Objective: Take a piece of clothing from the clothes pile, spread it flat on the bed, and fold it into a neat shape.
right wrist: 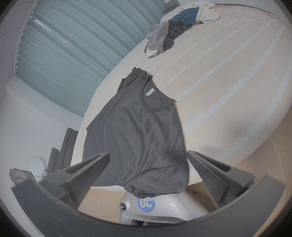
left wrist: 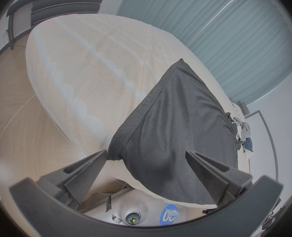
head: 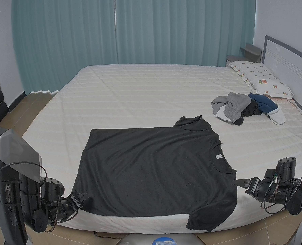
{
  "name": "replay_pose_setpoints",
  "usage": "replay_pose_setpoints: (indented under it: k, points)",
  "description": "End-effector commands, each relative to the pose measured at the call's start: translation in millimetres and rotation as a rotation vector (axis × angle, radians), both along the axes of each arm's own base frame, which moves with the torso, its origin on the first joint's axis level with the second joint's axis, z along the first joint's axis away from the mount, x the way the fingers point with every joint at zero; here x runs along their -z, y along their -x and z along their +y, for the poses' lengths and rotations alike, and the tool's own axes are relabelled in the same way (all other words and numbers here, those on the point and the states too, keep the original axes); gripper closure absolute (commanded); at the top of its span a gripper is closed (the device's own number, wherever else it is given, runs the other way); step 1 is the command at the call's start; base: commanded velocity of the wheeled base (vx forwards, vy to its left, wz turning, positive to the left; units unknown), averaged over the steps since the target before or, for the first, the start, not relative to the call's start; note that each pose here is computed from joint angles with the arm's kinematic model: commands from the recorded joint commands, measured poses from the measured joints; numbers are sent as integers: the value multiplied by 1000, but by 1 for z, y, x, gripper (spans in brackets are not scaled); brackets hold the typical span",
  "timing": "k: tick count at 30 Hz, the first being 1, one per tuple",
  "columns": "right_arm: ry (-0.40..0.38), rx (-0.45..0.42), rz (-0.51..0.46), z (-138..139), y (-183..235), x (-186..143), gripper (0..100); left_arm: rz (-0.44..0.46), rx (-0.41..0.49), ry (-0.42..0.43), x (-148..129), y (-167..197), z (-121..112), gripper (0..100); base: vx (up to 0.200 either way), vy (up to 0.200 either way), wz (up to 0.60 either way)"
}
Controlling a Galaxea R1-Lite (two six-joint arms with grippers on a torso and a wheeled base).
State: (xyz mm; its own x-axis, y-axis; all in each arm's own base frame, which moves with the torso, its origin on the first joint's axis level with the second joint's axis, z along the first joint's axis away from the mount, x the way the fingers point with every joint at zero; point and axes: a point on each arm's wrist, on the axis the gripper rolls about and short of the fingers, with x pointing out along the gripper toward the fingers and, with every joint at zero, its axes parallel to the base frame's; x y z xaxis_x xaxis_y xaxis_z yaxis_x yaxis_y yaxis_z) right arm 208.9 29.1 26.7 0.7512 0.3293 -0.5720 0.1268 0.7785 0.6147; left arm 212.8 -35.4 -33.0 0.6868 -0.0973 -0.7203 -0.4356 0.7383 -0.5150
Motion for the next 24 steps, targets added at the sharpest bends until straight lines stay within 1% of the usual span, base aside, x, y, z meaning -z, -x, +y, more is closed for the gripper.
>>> replay_pose_setpoints:
  k: [1,2,3,9,11,15,20,24]
  points:
    - [0,-1,0,0,0,0,0,0,-2,2,1,-1,0,0,0,0,0]
    - [0,-1,1,0,0,0,0,-1,0,0,1,-1,0,0,0,0,0]
    - [0,-1,1,0,0,0,0,-1,0,0,1,-1,0,100,0,0,0]
    - [1,-3,4,0,1,0,0,22,-26,-13,1,5,3,100,0,0,0]
    - [4,-7,1,1,2,0,0,18,-65,-39,0,5,7,100,0,0,0]
    - [8,-9,-8,1,3,0,0,13,-84,-62,-1,6,7,100,0,0,0]
    - [12,-7,-4,0,4,0,0,-23,-78,-74,-11,6,3,100,0,0,0]
    - [17,-6,10,-1,8,2,0,-34,-31,-84,-18,10,-4,100,0,0,0]
